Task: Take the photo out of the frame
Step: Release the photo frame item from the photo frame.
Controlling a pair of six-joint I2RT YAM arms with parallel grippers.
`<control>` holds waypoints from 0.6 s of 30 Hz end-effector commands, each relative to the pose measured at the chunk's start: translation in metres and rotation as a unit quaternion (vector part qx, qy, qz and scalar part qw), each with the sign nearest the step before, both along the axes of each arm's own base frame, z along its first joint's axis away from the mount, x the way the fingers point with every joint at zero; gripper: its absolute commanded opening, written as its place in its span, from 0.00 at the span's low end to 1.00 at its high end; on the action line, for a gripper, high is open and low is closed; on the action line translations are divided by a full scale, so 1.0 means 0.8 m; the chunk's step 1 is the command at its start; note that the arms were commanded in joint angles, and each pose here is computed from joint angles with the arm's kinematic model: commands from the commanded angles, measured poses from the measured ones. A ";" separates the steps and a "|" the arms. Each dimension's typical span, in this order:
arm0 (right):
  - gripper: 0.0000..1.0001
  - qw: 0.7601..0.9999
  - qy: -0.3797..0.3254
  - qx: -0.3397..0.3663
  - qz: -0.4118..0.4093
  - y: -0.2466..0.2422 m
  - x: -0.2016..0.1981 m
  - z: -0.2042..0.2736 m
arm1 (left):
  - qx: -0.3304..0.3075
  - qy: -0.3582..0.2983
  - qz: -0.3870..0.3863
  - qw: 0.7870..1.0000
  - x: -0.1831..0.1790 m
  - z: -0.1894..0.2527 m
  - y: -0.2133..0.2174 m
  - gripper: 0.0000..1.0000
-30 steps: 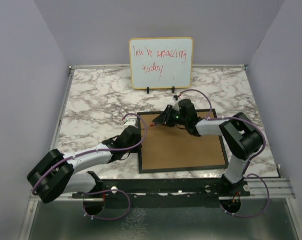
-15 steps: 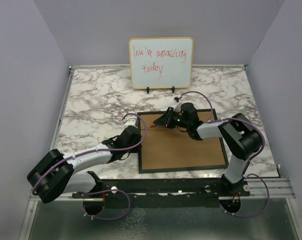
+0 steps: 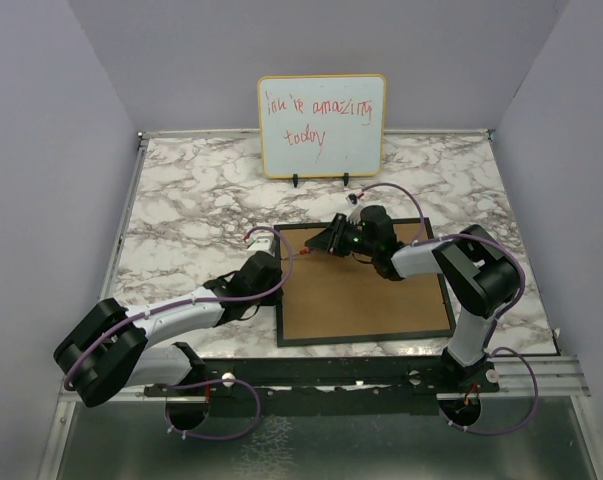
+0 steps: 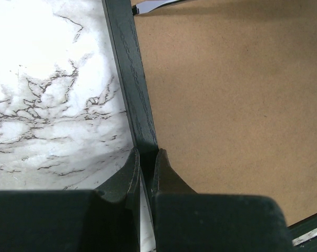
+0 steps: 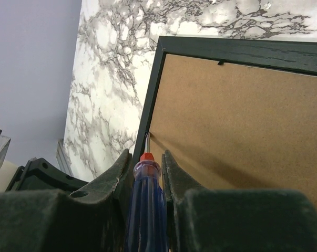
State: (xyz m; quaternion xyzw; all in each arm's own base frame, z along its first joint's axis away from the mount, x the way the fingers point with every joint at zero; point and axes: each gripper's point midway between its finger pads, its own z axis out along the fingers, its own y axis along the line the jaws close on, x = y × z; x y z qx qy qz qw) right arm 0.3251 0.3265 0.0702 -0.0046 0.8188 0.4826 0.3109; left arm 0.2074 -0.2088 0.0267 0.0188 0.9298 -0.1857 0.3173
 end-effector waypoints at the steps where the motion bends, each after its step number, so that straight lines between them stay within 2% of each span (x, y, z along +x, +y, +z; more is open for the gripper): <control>1: 0.01 0.998 0.025 -0.063 0.003 0.004 -0.014 -0.045 | 0.047 0.076 -0.046 0.995 -0.052 -0.037 0.021 0.00; 18: 0.01 0.972 -0.041 -0.229 0.006 0.034 -0.015 -0.022 | 0.044 0.075 -0.046 0.995 -0.054 -0.040 0.023 0.00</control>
